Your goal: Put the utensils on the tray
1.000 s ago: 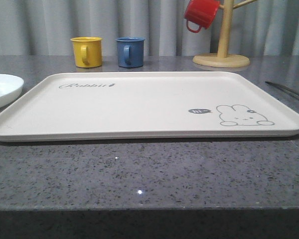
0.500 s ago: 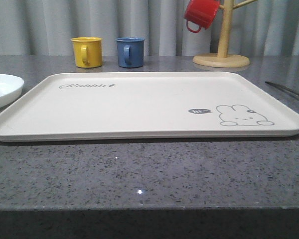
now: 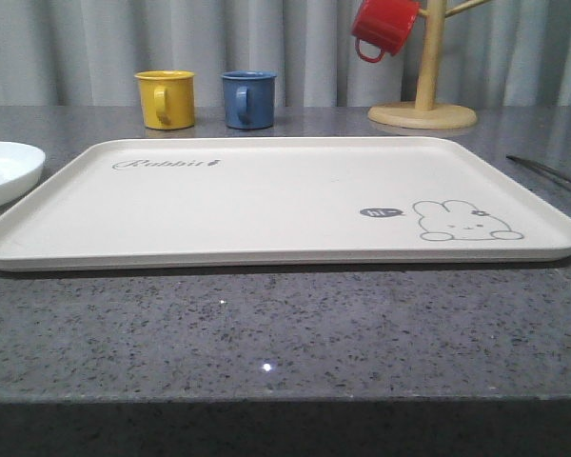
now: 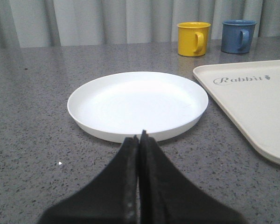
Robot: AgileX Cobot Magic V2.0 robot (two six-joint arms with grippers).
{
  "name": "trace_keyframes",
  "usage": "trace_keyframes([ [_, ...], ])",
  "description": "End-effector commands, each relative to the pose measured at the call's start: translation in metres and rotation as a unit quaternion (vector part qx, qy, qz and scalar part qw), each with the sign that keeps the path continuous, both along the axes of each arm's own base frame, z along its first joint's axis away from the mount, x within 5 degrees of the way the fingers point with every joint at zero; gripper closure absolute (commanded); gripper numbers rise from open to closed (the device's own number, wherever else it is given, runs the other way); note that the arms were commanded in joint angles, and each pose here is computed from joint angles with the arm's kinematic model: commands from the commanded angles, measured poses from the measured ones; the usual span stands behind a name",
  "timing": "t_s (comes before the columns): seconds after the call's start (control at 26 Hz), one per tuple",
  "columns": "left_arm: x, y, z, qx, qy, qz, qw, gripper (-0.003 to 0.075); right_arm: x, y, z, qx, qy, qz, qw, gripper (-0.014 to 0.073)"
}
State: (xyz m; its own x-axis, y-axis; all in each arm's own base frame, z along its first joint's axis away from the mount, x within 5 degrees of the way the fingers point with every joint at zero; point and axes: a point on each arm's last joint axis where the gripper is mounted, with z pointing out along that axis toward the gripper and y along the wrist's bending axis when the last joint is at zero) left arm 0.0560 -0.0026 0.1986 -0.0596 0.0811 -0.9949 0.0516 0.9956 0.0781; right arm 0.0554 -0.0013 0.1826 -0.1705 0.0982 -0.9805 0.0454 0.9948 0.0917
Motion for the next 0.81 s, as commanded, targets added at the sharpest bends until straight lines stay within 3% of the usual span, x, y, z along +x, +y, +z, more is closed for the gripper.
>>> trace_keyframes([
  [0.0, -0.002, 0.000, 0.015, -0.012, -0.086, 0.001, 0.996, 0.0739, -0.001, -0.001, 0.016, -0.007, -0.077, -0.005, 0.997, 0.0644],
  [0.19, -0.008, 0.000, 0.040, -0.017, -0.189, 0.000, 0.982, 0.0739, -0.004, -0.001, 0.043, -0.009, -0.144, -0.006, 0.989, 0.0644],
  [0.35, -0.016, 0.001, 0.077, -0.018, -0.208, 0.000, 0.978, 0.0739, -0.017, 0.000, 0.088, -0.011, -0.181, -0.005, 0.983, 0.0644],
  [0.54, -0.005, 0.000, 0.117, -0.014, -0.131, 0.000, 0.991, 0.0739, -0.020, 0.001, 0.142, -0.010, -0.136, -0.002, 0.991, 0.0654],
  [0.77, 0.029, -0.001, 0.129, -0.011, -0.059, 0.001, 0.998, 0.0739, 0.013, -0.001, 0.167, -0.007, -0.062, -0.001, 0.998, 0.0654],
])
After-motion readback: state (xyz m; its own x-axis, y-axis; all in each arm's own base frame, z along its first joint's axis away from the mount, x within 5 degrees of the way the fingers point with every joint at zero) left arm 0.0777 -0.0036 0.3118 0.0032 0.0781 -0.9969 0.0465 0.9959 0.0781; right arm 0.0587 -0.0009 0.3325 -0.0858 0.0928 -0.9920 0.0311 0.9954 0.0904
